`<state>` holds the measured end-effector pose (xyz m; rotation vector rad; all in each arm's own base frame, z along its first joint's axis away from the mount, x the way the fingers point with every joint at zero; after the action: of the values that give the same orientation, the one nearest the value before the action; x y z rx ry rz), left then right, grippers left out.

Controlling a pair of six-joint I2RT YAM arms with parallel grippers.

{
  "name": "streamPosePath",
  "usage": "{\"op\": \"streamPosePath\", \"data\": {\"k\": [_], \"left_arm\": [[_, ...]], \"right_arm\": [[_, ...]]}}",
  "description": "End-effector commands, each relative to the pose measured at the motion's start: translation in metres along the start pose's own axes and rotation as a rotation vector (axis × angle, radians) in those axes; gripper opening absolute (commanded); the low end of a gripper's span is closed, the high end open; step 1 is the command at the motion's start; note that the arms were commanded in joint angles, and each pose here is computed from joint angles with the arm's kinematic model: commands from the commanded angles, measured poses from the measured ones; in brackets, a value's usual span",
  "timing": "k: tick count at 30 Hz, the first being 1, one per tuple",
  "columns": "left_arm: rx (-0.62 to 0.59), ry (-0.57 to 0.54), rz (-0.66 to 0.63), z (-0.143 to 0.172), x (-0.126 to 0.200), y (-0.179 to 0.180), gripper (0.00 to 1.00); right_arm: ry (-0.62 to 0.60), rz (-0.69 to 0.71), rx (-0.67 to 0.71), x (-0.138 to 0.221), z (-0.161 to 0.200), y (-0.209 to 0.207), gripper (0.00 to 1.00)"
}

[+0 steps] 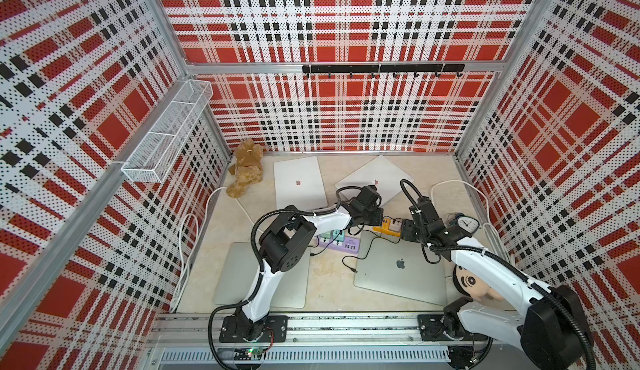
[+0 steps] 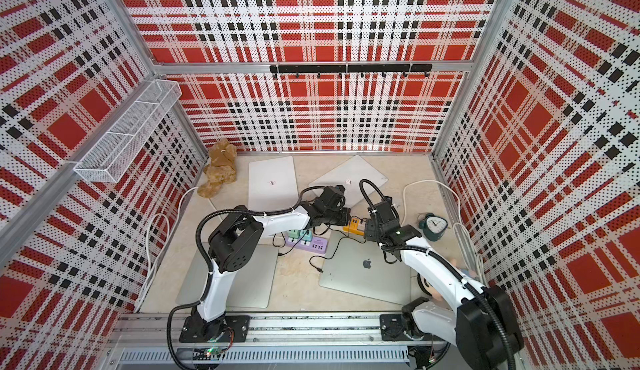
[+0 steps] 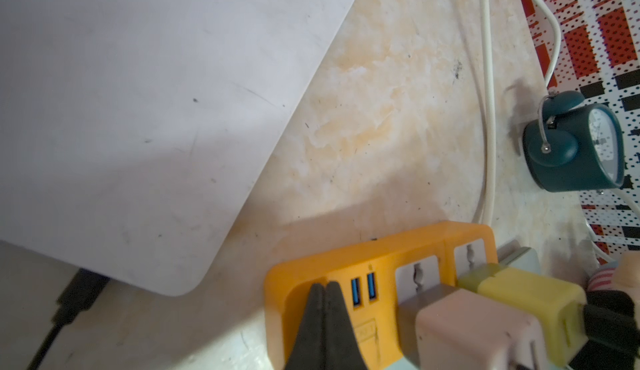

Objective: Unplug the laptop charger
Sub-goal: Remove the plug from the socket.

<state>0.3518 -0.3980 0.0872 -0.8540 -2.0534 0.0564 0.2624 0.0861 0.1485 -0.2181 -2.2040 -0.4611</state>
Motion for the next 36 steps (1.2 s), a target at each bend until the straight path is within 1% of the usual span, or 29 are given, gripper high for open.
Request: {"op": "streamPosePath", "data": {"k": [1,10,14,18,28,32,36], "left_arm": [[0.002,0.107,-0.045,0.032,-0.018,0.013,0.0],[0.002,0.116,-0.043,0.036,-0.018,0.013,0.0],[0.003,0.119,-0.041,0.037,-0.018,0.012,0.0],[0.006,0.125,-0.04,0.04,-0.018,0.013,0.0],[0.01,0.14,-0.03,0.045,-0.019,0.011,0.0],[0.01,0.142,-0.029,0.046,-0.019,0.011,0.0],[0.013,0.143,-0.027,0.046,-0.02,0.012,0.0]], "right_arm": [[-0.036,0.021,-0.001,-0.006,-0.002,-0.004,0.67],[-0.044,0.03,0.009,-0.018,0.0,-0.003,0.66],[-0.06,0.036,0.006,-0.021,-0.002,-0.003,0.64],[-0.075,0.03,-0.001,-0.023,-0.002,-0.003,0.59],[-0.081,0.048,-0.003,-0.032,0.0,-0.005,0.58],[-0.092,0.047,-0.01,-0.035,0.001,-0.005,0.54],[-0.088,0.056,-0.006,-0.04,0.003,-0.006,0.53]]}}
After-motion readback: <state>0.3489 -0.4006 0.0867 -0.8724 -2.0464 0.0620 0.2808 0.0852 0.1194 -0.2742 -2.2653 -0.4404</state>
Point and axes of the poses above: each gripper's point midway between its finger pads, its own x axis back along the fingers, its own y axis along the line the jaws close on, z = x × y, the point moved 5 cm from there along x, back along the fingers, and after that the axes turned 13 degrees about -x, right-handed, at the moved point
